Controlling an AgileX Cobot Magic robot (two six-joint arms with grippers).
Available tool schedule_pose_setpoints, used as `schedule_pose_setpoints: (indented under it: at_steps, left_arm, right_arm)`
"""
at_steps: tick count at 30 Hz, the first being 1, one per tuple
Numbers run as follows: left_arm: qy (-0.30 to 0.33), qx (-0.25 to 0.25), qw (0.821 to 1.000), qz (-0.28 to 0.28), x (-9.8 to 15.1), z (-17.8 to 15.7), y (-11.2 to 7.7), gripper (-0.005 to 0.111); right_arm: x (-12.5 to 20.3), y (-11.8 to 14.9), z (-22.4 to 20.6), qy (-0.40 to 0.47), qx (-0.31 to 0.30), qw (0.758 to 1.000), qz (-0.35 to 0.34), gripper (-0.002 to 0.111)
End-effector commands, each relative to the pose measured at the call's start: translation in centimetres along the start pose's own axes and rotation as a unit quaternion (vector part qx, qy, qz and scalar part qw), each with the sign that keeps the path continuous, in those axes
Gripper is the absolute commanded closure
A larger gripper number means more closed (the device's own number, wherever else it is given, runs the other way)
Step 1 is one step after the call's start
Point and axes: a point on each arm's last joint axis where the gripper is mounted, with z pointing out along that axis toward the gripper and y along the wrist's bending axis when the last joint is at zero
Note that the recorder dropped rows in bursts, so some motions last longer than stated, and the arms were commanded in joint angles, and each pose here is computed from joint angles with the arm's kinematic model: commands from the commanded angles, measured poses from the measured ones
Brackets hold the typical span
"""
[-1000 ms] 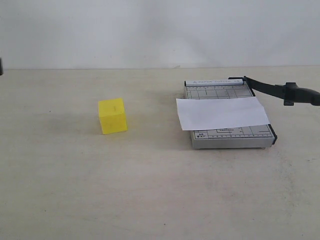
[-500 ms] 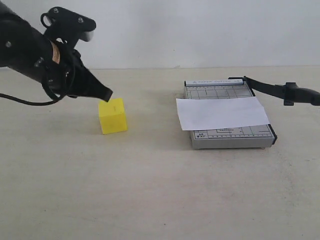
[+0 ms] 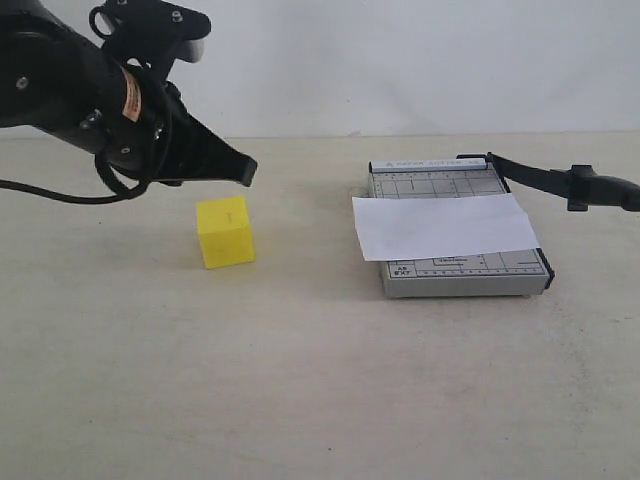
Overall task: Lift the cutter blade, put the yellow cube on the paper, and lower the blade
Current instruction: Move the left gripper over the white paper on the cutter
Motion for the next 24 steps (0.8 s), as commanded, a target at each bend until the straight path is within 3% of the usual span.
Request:
schedule_pose_setpoints:
  at_steps: [1, 8, 15, 21, 24]
  left_arm:
    - [-0.023, 0.016, 0.997, -0.072, -0.6, -1.5, -0.1, 0.102]
    - [-0.028, 0.033, 0.993, -0.109, -0.8, -1.9, -0.3, 0.102]
    - [-0.011, 0.062, 0.993, -0.102, -0.4, -1.7, -0.2, 0.102]
    - [0.038, 0.068, 0.990, -0.119, 1.9, 0.0, 0.1, 0.102]
    - [0.041, 0.071, 0.989, -0.123, 2.7, 0.5, 0.0, 0.093]
  right_arm:
    - [-0.2, 0.0, -0.1, -0.009, 0.000, 1.000, 0.002, 0.108]
    - [-0.2, 0.0, -0.1, -0.009, 0.000, 1.000, 0.002, 0.108]
    - [-0.2, 0.0, -0.1, -0.009, 0.000, 1.000, 0.002, 0.108]
    - [-0.2, 0.0, -0.1, -0.009, 0.000, 1.000, 0.002, 0.108]
    - [-0.2, 0.0, -0.1, -0.009, 0.000, 1.000, 0.002, 0.108]
